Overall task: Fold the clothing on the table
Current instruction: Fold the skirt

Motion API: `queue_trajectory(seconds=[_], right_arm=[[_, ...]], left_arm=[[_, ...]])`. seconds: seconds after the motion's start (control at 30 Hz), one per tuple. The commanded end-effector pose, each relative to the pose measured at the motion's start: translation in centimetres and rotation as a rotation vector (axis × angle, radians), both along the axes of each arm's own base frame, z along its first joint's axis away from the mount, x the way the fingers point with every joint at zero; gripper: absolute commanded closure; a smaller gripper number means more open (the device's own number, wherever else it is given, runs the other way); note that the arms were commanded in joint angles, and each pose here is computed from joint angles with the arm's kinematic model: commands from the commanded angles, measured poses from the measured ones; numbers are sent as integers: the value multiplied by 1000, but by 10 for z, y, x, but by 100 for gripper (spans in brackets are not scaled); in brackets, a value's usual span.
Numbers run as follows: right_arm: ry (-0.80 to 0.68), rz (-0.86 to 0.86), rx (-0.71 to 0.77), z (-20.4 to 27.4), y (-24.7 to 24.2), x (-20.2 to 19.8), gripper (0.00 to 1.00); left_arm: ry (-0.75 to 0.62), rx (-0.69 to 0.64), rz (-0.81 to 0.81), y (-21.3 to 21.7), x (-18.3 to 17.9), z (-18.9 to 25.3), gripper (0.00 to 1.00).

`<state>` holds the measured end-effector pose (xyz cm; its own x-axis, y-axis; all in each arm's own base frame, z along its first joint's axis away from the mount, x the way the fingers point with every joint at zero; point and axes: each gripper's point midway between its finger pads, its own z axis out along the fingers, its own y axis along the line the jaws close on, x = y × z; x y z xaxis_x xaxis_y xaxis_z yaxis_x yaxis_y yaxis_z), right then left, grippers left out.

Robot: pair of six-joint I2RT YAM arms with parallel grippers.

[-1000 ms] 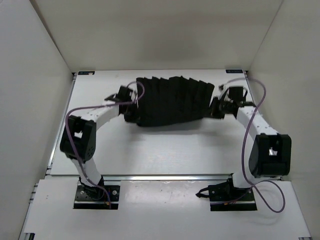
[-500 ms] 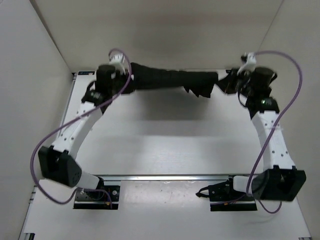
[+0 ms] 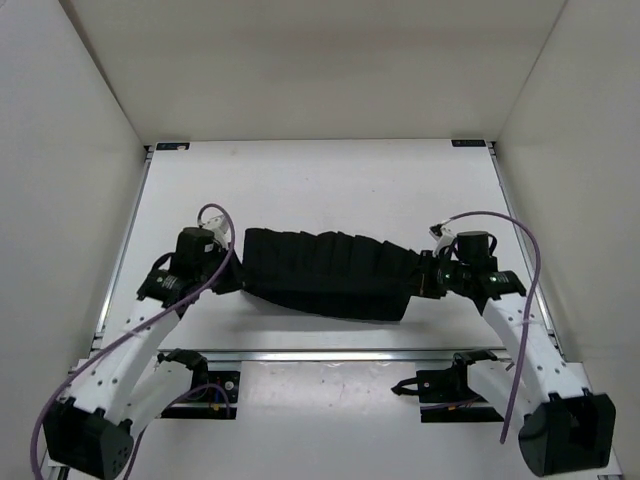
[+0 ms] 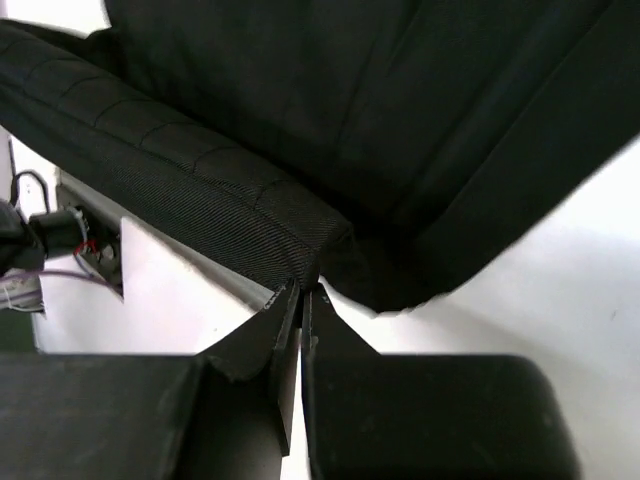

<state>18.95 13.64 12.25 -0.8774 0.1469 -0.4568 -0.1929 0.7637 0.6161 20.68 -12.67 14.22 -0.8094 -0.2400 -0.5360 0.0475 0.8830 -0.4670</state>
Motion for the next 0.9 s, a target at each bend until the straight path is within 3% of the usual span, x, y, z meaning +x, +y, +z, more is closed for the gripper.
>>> queue_trajectory(seconds=[0.0,0.17,0.3,0.33,0.4,0.47,0.5,0.53,0.63,0.67,0.73,0.87], right_arm=[[-2,-33,-10,-12,-3,39,100],[-45,-82,-21,-9,-14,104,99],[-77,-86,-39,3,-20,154,100],[-90,-98,-42,7,-24,162,100],[-74,-106,-42,1,-27,181,99],[-58,-115,-13,-3,-27,194,67],[-63,-112,19,1,-23,200,57],[-84,-107,39,6,-19,205,43],[-134,-149,55,17,-29,217,8],[-157,-161,33,21,-31,220,2],[-192,-170,-18,25,-37,224,1],[-116,-167,-101,-4,-44,215,1]], left_arm=[[70,70,32,5,28,-31,100],[121,74,50,0,97,-47,100],[41,135,0,-21,169,-15,100],[49,138,-1,-25,188,-14,98],[101,131,4,-30,212,-35,82],[118,104,37,-33,233,-41,31],[123,101,54,-30,240,-40,20],[112,99,60,-32,246,-38,2],[54,131,78,-28,256,-32,2],[31,150,86,-24,259,-26,1],[-8,186,108,-17,262,-16,1],[-72,256,116,-9,257,-8,1]])
